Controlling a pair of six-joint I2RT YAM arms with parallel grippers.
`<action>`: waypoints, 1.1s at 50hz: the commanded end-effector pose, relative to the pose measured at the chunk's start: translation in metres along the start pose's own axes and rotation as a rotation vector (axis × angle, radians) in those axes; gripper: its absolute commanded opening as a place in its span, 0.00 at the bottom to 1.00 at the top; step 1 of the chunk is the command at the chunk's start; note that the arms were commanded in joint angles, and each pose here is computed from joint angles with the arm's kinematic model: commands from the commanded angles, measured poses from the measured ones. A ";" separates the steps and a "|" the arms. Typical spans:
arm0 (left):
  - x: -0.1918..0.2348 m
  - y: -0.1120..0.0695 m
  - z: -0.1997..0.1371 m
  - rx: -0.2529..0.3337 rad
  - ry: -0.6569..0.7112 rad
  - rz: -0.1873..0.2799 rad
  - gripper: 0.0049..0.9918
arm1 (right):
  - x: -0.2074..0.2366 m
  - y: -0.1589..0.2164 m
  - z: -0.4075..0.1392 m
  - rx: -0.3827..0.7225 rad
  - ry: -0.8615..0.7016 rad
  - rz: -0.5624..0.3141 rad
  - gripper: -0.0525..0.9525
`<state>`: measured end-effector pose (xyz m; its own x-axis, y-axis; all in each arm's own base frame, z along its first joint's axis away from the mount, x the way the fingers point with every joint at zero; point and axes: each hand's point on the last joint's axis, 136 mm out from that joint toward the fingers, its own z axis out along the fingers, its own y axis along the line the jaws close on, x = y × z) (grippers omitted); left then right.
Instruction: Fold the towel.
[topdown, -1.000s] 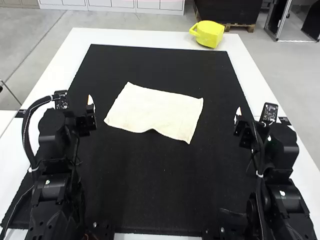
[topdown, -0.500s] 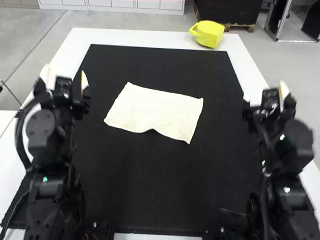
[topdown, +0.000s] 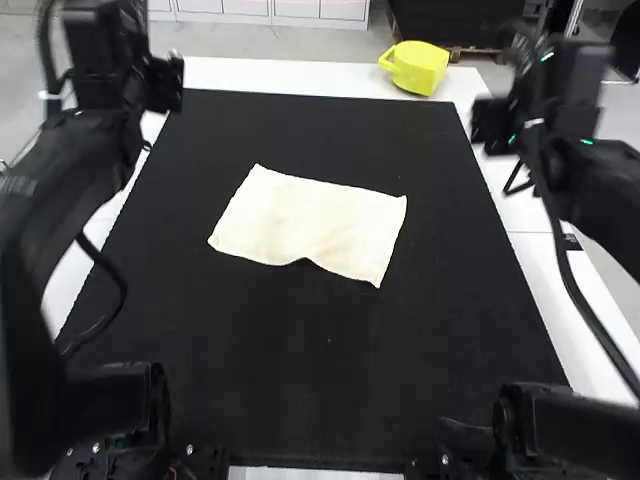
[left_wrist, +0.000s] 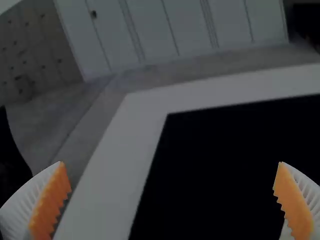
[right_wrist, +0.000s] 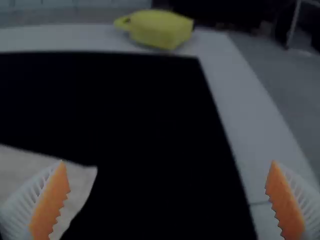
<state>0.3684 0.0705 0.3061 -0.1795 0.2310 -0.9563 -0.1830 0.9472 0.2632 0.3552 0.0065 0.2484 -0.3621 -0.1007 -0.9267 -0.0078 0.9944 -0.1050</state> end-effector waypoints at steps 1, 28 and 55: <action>0.009 -0.017 0.013 0.078 0.045 -0.015 0.97 | 0.052 0.029 0.021 -0.134 0.182 0.211 0.95; 0.155 -0.139 0.049 0.455 0.420 0.005 0.97 | 0.143 0.082 0.038 -0.271 0.391 0.272 0.96; 0.193 -0.163 0.116 0.480 0.493 -0.048 0.96 | 0.137 0.092 0.084 -0.290 0.352 0.299 0.95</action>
<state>0.4588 -0.0117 0.0570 -0.6435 0.1806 -0.7438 0.2274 0.9730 0.0396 0.3699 0.0728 0.0771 -0.6876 0.1504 -0.7103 -0.0767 0.9578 0.2771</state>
